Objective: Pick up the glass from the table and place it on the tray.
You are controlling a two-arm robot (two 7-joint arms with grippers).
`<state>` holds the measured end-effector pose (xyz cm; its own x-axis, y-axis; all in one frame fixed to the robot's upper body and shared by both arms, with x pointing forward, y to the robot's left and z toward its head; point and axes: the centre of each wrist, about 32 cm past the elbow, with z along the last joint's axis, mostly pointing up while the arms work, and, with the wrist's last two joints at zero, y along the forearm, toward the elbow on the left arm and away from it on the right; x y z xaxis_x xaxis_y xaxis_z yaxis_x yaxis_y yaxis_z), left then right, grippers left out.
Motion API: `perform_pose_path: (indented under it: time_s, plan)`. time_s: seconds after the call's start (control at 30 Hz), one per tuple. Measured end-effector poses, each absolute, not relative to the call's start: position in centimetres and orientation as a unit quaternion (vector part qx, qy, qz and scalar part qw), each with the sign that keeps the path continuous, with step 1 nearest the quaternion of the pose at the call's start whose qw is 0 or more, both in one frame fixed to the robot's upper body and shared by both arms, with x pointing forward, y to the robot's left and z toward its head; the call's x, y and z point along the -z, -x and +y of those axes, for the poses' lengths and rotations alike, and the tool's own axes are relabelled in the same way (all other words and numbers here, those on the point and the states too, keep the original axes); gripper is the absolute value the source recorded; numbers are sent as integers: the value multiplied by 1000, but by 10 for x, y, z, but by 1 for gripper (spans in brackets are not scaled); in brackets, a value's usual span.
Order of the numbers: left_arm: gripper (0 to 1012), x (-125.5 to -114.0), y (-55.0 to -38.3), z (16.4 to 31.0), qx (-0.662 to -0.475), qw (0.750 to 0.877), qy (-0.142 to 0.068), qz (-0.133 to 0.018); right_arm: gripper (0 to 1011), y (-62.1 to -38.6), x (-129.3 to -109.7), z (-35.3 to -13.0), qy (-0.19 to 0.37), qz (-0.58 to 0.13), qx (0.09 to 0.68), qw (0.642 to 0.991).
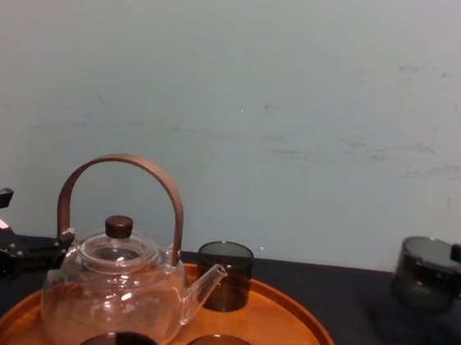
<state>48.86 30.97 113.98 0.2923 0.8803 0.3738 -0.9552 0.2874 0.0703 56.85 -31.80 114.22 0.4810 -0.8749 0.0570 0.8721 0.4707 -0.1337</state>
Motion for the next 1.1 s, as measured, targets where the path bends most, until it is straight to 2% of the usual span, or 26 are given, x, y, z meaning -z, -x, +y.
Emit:
perform_pose_path:
  time_s: [0.23, 0.53, 0.83, 1.1]
  plan:
    - [1010, -1140, -489, 310, -580, 791, -142, -132, 900, -557, -1159, -296, 62, -10, 474, 878]
    - [1010, -1140, -489, 310, -580, 791, -142, -132, 900, -549, -1167, -272, 55, -22, 435, 898]
    - [1009, -1140, -489, 310, -580, 791, -142, -132, 900, -547, -1163, -252, 54, -18, 408, 911]
    - [1009, -1140, -489, 310, -580, 791, -142, -132, 900, -550, -1150, -234, 52, -10, 387, 920]
